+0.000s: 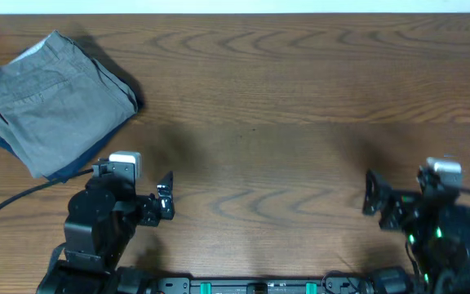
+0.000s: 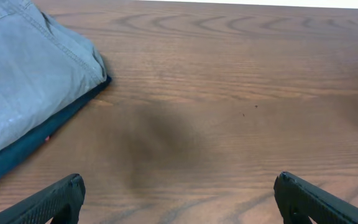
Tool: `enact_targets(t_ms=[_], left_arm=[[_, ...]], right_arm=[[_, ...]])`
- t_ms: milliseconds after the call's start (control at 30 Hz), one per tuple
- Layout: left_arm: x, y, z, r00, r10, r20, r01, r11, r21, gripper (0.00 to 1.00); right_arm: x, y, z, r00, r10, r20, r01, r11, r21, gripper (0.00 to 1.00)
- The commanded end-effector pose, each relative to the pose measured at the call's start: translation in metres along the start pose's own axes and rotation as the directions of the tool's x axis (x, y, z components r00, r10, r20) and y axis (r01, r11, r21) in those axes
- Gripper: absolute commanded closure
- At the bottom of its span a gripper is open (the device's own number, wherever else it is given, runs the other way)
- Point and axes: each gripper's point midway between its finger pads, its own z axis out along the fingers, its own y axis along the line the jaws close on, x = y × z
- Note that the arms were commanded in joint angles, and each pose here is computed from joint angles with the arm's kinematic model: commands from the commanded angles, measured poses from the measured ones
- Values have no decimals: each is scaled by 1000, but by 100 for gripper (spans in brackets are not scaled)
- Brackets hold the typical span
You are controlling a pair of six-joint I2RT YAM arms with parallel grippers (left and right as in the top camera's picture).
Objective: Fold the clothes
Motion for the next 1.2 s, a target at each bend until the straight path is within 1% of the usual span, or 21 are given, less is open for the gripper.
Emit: enact_targets(t_ms=[0,267,800,933,1000,1167], left_arm=[[2,0,-1,1000,-3,-3,3,1000,-2,2],[3,0,-1,1000,-3,-5,3,1000,-2,2],[3,0,-1,1000,-3,-5,3,1000,-2,2],[3,0,-1,1000,-3,-5,3,1000,-2,2],[3,0,-1,1000,-3,-5,3,1000,-2,2],[3,0,-1,1000,-3,-5,3,1000,-2,2]], right_arm=[[12,-6,-8,1000,4,-7,-3,1000,15,1],[60,-20,-15,981,-12,-193,25,998,66,1],[59,-19,-15,982,-10,-190,22,998,62,1],[60,-21,-16,988,-12,-157,21,998,57,1],[59,-20,-12,993,-23,-120,29,998,47,1],[55,-20,6,999,-7,47,6,1000,20,1]])
